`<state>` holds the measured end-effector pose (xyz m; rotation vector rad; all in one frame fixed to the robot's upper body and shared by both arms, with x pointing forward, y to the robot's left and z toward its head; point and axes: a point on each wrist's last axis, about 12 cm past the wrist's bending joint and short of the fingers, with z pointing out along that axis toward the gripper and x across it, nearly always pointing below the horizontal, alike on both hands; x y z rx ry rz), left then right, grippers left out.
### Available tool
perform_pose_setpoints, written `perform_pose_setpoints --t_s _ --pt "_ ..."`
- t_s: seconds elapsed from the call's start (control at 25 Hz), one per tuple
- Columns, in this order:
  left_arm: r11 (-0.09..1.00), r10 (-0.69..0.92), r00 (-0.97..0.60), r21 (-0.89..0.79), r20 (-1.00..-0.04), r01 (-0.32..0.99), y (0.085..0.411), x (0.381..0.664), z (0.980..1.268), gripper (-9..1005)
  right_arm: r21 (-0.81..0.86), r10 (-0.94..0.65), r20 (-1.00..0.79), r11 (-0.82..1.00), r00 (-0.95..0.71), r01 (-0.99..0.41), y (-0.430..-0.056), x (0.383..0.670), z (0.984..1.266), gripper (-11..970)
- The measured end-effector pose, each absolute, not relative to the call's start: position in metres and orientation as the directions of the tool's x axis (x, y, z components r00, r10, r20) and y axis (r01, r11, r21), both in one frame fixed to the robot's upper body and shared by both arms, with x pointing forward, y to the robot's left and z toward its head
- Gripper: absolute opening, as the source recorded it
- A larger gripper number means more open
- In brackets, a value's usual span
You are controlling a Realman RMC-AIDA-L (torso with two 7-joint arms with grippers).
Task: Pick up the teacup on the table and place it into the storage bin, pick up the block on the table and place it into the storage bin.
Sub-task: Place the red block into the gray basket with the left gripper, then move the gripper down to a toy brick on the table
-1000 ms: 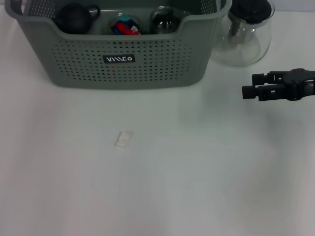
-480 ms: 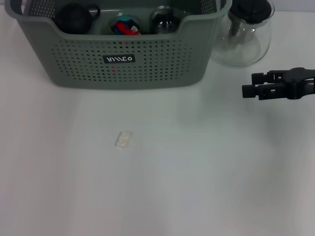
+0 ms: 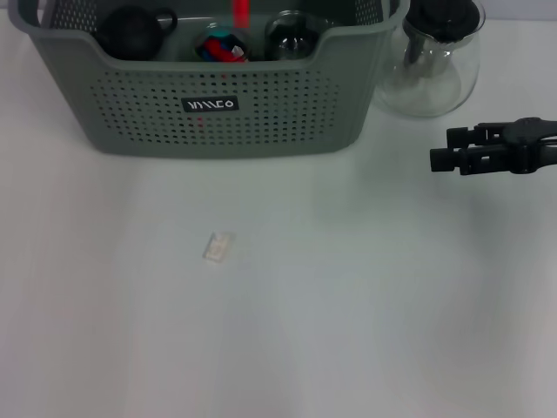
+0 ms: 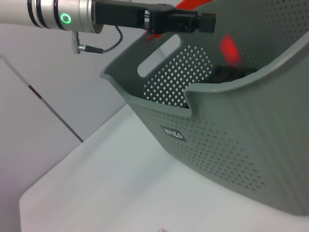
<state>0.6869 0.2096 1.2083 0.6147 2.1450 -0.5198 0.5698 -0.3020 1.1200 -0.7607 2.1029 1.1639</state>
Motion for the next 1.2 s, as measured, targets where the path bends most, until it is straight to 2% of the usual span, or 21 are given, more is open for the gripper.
perform_pose_setpoints --t_s 0.16,0.44,0.6,0.68,0.72,0.76,0.84,1.04,1.12,1.2 --pt "0.805 0.238 -0.543 -0.150 -0.805 0.575 0.212 0.687 1.209 302 0.524 -0.189 -0.737 0.446 -0.649 -0.726 -0.302 0.569 1.120 942" --pt "0.789 0.229 -0.515 -0.152 -0.826 0.595 0.213 0.684 1.222 608 0.524 -0.189 -0.737 0.446 -0.649 -0.725 -0.304 0.568 1.119 942" --pt "0.732 0.196 -0.429 -0.160 -0.882 0.662 0.216 0.664 1.245 751 0.523 -0.189 -0.738 0.447 -0.648 -0.726 -0.305 0.567 1.118 941" --pt "0.677 0.193 -0.372 -0.151 -0.908 0.720 0.219 0.649 1.256 748 0.523 -0.189 -0.738 0.448 -0.648 -0.726 -0.305 0.566 1.118 941" --pt "0.596 0.214 -0.311 -0.128 -0.926 0.793 0.219 0.634 1.264 747 0.523 -0.189 -0.737 0.448 -0.648 -0.725 -0.305 0.566 1.118 941" --pt "0.596 0.214 -0.311 -0.128 -0.926 0.793 0.219 0.634 1.264 745 0.523 -0.189 -0.737 0.448 -0.649 -0.725 -0.305 0.566 1.118 941" --pt "0.480 0.261 -0.249 -0.098 -0.933 0.872 0.220 0.615 1.265 743 0.523 -0.188 -0.737 0.451 -0.649 -0.724 -0.306 0.566 1.117 941" --pt "0.180 0.392 -0.135 -0.068 -0.910 0.981 0.224 0.574 1.252 739 0.521 -0.185 -0.739 0.453 -0.647 -0.724 -0.306 0.566 1.117 942" --pt "0.115 0.438 -0.117 -0.073 -0.891 0.991 0.228 0.565 1.245 739 0.521 -0.184 -0.741 0.451 -0.646 -0.725 -0.306 0.566 1.118 942" --pt "0.096 0.486 -0.115 -0.078 -0.866 0.992 0.230 0.560 1.236 739 0.521 -0.185 -0.740 0.450 -0.646 -0.725 -0.306 0.566 1.118 942"
